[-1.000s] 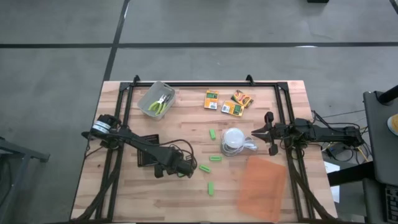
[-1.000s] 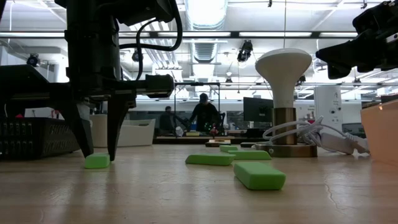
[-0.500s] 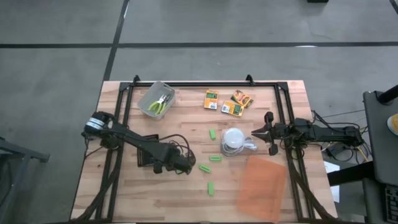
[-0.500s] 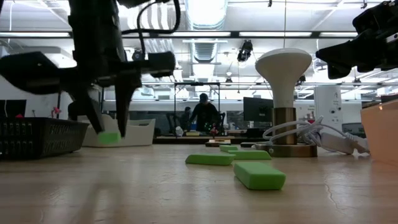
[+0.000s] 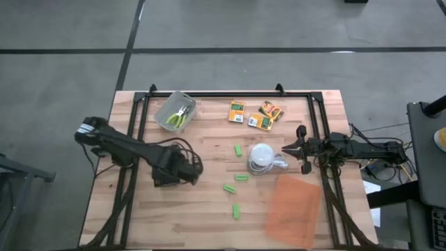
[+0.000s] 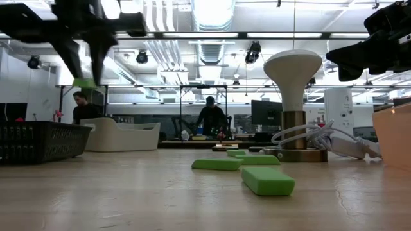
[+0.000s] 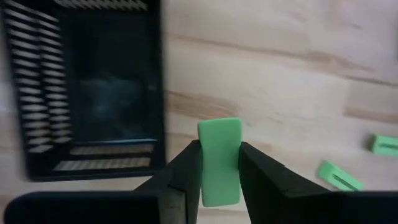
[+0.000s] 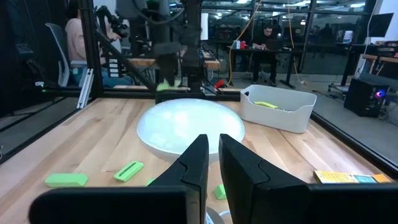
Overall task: Pick & Place School Supplies
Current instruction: Put the green eraser into the black bin
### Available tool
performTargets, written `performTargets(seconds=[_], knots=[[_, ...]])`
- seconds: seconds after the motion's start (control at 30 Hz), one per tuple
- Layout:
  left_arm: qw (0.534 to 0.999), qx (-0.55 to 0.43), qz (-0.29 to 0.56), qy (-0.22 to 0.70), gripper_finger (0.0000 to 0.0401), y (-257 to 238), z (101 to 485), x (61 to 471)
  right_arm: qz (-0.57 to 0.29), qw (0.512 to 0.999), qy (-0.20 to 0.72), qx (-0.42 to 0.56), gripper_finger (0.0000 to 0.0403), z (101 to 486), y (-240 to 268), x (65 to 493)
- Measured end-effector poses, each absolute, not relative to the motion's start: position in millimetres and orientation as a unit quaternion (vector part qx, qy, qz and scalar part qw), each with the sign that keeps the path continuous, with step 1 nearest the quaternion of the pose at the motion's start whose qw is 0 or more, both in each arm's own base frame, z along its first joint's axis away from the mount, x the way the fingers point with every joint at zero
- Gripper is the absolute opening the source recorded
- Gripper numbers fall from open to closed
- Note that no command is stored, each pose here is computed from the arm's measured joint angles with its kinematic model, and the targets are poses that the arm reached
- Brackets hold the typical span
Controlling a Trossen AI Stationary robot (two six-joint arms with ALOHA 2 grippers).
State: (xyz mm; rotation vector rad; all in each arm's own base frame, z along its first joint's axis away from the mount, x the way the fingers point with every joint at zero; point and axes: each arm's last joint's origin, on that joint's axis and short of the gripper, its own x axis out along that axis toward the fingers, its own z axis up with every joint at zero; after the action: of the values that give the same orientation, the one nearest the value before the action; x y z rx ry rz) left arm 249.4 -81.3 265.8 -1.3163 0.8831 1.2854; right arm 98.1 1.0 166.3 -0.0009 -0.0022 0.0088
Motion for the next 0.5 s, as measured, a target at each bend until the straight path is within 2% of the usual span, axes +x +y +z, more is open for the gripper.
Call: performTargets(seconds=[0.23,0.5], knots=[[0.494,-0.512,0.593,0.378,0.0098,-70,282,217,0.004,1.000,-0.001,0.000,0.0036,166,1,98],[0.510,-0.463,0.596,0.412,0.0098,-66,274,208,0.005,1.000,-0.001,0.000,0.0036,166,1,98]])
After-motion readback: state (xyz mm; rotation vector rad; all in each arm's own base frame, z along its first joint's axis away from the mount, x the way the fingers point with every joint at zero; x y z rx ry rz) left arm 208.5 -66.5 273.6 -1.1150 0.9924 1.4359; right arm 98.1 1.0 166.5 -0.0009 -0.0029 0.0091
